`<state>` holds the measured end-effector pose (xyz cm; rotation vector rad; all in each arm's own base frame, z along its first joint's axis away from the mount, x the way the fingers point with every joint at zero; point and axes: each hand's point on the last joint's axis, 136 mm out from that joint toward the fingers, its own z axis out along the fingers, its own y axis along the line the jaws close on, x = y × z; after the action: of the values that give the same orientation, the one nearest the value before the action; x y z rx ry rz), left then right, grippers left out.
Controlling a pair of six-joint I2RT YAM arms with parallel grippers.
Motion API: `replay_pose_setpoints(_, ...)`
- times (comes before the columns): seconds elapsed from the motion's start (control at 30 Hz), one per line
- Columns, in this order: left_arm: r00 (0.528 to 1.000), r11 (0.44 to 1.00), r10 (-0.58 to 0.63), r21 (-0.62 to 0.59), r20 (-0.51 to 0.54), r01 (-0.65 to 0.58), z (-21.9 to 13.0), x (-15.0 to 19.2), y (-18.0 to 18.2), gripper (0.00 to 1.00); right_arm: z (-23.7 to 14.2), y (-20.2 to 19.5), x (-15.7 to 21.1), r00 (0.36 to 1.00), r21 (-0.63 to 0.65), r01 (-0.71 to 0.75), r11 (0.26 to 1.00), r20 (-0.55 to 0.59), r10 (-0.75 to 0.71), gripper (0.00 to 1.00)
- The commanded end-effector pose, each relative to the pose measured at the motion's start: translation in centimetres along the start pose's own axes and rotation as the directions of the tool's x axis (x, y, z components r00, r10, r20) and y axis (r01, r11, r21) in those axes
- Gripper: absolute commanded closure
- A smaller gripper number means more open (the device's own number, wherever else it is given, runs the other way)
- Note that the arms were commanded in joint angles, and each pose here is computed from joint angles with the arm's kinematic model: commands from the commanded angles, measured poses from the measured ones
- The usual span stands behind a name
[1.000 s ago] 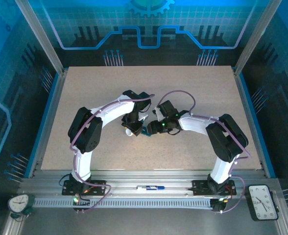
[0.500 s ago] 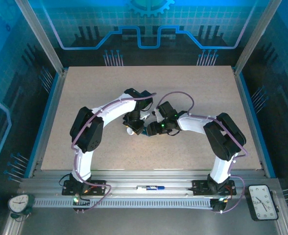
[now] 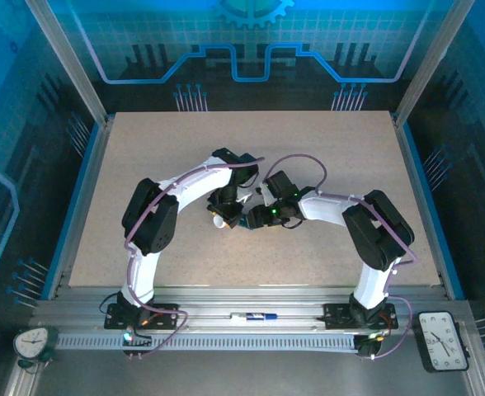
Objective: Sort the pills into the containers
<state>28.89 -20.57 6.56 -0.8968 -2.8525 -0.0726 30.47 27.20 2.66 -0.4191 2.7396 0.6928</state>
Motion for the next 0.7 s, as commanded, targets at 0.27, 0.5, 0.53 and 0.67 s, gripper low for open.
replay_pose_setpoints(0.27, 1.000, 1.000, 0.003, 0.001, 0.022, -0.003, 0.3, -0.2, -0.4, 0.99, 1.0, 0.2, 0.6, 1.000, -0.005, 0.013, 1.000, -0.027, -0.013, 0.39)
replay_pose_setpoints(0.5, 0.995, 1.000, -0.019, 0.010, 0.097, 0.018, -0.2, -0.6, -0.4, 1.00, 1.2, -0.1, 0.8, 1.000, 0.002, 0.000, 1.000, -0.030, 0.000, 0.39)
replay_pose_setpoints(0.53, 0.994, 1.000, -0.020, 0.007, 0.106, 0.019, -0.3, -0.6, -0.3, 1.00, 1.2, -0.2, 0.9, 1.000, 0.004, -0.002, 1.000, -0.031, 0.002, 0.39)
replay_pose_setpoints(0.67, 0.986, 0.999, -0.031, 0.009, 0.165, 0.030, -0.7, -0.6, -0.2, 1.00, 1.3, -0.4, 0.9, 0.999, 0.008, -0.007, 1.000, -0.031, 0.007, 0.39)
